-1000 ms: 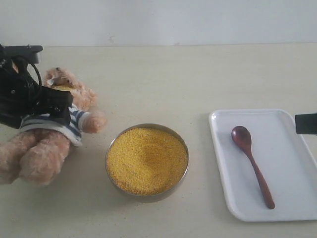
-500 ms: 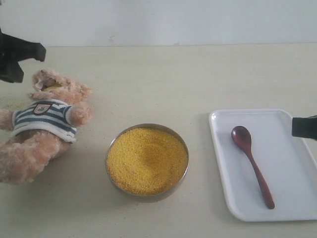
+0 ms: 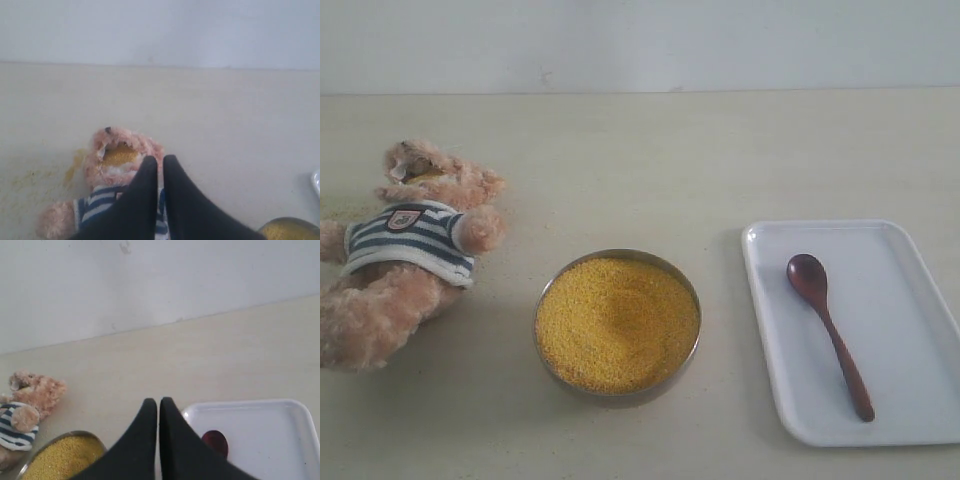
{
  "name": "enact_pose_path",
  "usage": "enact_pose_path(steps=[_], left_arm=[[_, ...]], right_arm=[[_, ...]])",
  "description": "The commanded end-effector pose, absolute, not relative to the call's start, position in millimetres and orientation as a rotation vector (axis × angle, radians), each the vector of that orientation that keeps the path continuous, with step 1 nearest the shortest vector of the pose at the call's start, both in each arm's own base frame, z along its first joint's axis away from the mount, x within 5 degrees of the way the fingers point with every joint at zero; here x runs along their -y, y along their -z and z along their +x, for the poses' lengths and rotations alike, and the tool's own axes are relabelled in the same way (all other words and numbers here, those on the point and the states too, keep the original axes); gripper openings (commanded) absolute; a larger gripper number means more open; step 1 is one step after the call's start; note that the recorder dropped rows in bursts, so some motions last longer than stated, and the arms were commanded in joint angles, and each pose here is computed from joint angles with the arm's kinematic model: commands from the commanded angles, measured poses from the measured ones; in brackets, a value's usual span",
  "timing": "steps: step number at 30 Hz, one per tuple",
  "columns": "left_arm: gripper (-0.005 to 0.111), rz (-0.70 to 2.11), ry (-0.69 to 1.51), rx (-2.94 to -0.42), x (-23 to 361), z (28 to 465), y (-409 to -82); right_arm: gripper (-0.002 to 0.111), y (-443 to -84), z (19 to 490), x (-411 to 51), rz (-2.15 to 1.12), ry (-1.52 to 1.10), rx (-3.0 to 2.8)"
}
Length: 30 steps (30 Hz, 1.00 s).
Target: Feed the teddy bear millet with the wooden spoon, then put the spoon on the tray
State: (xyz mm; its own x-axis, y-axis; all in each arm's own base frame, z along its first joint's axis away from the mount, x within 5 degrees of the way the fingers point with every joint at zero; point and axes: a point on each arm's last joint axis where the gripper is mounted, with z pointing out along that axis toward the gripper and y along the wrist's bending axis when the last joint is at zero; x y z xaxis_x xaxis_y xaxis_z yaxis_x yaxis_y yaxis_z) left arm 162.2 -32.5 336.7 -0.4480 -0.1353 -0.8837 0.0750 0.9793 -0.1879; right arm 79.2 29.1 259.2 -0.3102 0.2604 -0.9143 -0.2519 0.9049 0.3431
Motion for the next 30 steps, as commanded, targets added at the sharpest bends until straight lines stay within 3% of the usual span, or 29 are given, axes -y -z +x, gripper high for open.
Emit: enact_pose_path(steps=[1, 11, 22, 26, 30], left_arm=[[0.005, -0.044, 0.283, -1.894, 27, 133, -333], [0.005, -0.045, 0.313, -1.736, 18, 96, -346], [0.005, -0.008, 0.284, -1.704, 17, 90, -349], [0.005, 0.051, 0.203, -1.696, 15, 88, -340], [0.005, -0.018, 0.143, -1.703, 7, 82, -311]], right_arm=[[0.001, -264, 70, -25, 0.009, -0.53, -1.722], [0.001, -266, 68, -25, 0.009, -0.535, -1.702], [0.001, -266, 68, -25, 0.009, -0.535, -1.702], [0.001, -266, 68, -25, 0.009, -0.535, -1.702], [0.001, -266, 68, -25, 0.009, -0.535, -1.702]])
